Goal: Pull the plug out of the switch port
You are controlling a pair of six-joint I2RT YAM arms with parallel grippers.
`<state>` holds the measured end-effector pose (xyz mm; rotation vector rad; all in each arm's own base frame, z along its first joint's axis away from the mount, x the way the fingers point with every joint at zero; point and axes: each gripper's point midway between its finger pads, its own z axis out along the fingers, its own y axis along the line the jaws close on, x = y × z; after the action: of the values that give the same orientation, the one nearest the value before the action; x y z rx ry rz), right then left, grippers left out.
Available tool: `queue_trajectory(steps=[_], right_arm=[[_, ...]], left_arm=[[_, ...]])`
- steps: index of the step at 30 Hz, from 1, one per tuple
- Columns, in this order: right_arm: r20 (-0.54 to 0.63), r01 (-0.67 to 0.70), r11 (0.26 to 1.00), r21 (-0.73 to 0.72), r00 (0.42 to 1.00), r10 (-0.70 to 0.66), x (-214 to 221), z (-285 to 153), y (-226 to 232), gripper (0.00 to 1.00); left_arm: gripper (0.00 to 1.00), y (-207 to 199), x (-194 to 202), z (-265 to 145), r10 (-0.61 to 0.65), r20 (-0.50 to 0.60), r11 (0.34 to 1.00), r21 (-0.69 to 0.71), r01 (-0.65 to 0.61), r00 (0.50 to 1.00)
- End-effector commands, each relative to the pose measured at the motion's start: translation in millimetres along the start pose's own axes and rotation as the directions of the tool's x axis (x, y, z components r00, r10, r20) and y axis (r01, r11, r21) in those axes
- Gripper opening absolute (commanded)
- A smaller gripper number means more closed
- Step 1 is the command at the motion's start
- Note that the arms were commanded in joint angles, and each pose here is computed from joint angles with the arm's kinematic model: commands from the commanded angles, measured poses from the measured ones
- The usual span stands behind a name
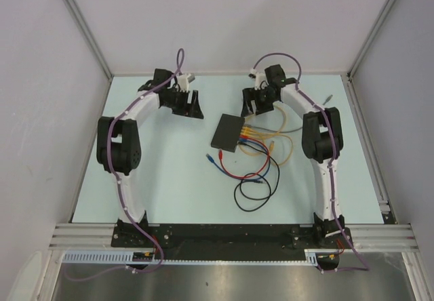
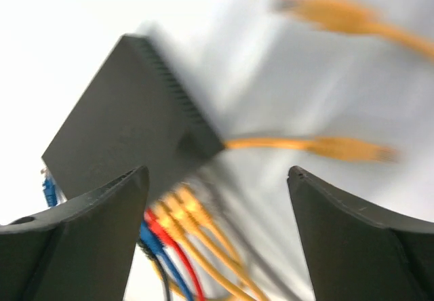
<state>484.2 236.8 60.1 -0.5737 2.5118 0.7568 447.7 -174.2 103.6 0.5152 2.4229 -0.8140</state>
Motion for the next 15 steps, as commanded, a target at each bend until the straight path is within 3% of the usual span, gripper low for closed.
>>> queue_trajectory(steps=[1, 2, 3, 4, 6, 10, 15], right_arm=[[0.090, -0.004, 1.000, 0.031, 0.996, 0.001, -27.5, -25.3, -4.7, 0.83], [0.075, -0.004, 1.000, 0.011, 0.997, 0.003, -22.7, -18.8, -3.3, 0.80], [0.069, 0.003, 1.000, -0.004, 0.998, -0.003, -21.2, -15.0, 0.5, 0.67], [0.062, 0.001, 1.000, -0.019, 0.998, 0.000, -18.5, -10.2, 3.0, 0.61], [0.036, -0.001, 0.997, -0.071, 0.999, 0.004, -10.5, 7.1, 14.0, 0.55], [0.011, 0.040, 0.992, -0.122, 0.999, -0.039, -5.5, 20.6, 35.6, 0.55], [-0.014, 0.009, 0.988, -0.156, 1.000, -0.011, 2.4, 28.6, 42.5, 0.55]], left_arm=[[0.74, -8.0, 6.6, 17.7, -0.036, -0.017, 0.996, 0.075, 0.038, 0.999], [0.73, -6.2, 12.5, 23.6, -0.046, -0.034, 0.996, 0.078, 0.049, 0.998], [0.72, -9.3, 16.6, 27.8, -0.050, -0.042, 0.994, 0.099, 0.054, 0.998], [0.69, -10.0, 20.9, 32.3, -0.073, -0.053, 0.990, 0.116, 0.079, 0.996], [0.65, -10.0, 33.4, 42.7, -0.091, -0.083, 0.984, 0.146, 0.102, 0.992], [0.56, -22.6, 42.4, 48.6, -0.076, -0.114, 0.975, 0.200, 0.097, 0.991], [0.55, -35.4, 64.1, 54.6, -0.061, -0.171, 0.965, 0.242, 0.102, 0.983]])
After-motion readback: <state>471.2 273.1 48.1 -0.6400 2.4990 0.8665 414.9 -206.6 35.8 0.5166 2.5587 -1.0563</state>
